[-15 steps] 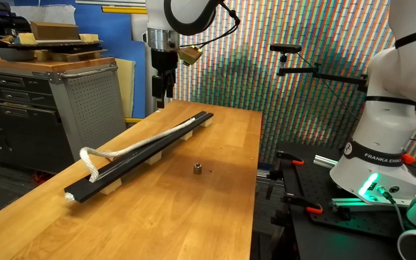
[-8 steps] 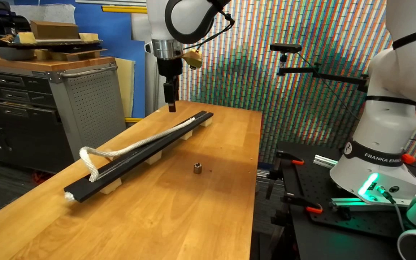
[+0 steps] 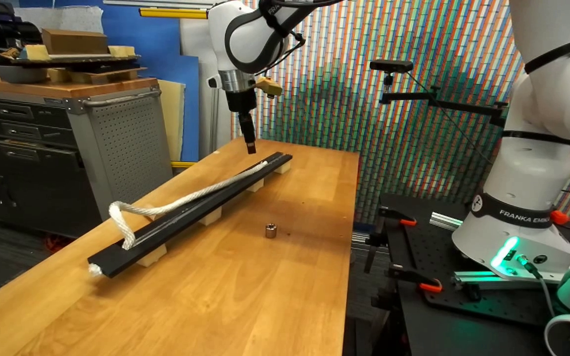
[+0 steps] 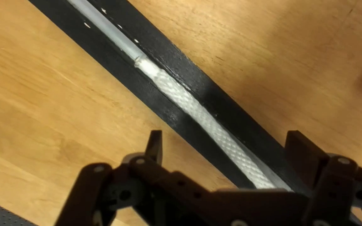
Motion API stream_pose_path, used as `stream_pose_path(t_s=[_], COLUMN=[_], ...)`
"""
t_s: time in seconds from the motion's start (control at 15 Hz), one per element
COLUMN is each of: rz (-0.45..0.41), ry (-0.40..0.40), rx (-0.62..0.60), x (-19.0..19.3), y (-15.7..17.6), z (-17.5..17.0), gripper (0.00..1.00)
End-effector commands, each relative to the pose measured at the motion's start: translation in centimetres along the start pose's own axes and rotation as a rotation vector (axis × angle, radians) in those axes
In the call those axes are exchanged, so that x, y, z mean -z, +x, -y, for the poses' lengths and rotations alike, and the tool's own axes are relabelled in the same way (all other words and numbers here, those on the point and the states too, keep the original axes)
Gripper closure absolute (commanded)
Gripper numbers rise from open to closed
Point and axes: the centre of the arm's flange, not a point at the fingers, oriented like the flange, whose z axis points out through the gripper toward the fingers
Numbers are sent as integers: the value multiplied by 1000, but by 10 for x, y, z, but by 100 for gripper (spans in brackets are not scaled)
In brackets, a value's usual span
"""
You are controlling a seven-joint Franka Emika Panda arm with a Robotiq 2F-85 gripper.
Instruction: Straighten the white rope on the black object.
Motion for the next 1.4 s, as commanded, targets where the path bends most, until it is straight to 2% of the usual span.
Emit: stream_pose_path(t_s=[0.0,0.4,1.33], rz=[47,58,86], ry=[28,32,65], rx=[94,147,142], x=[-11,-36,-79], y=[8,8,8], z=[-23,-32,-27], gripper=[0,0,0])
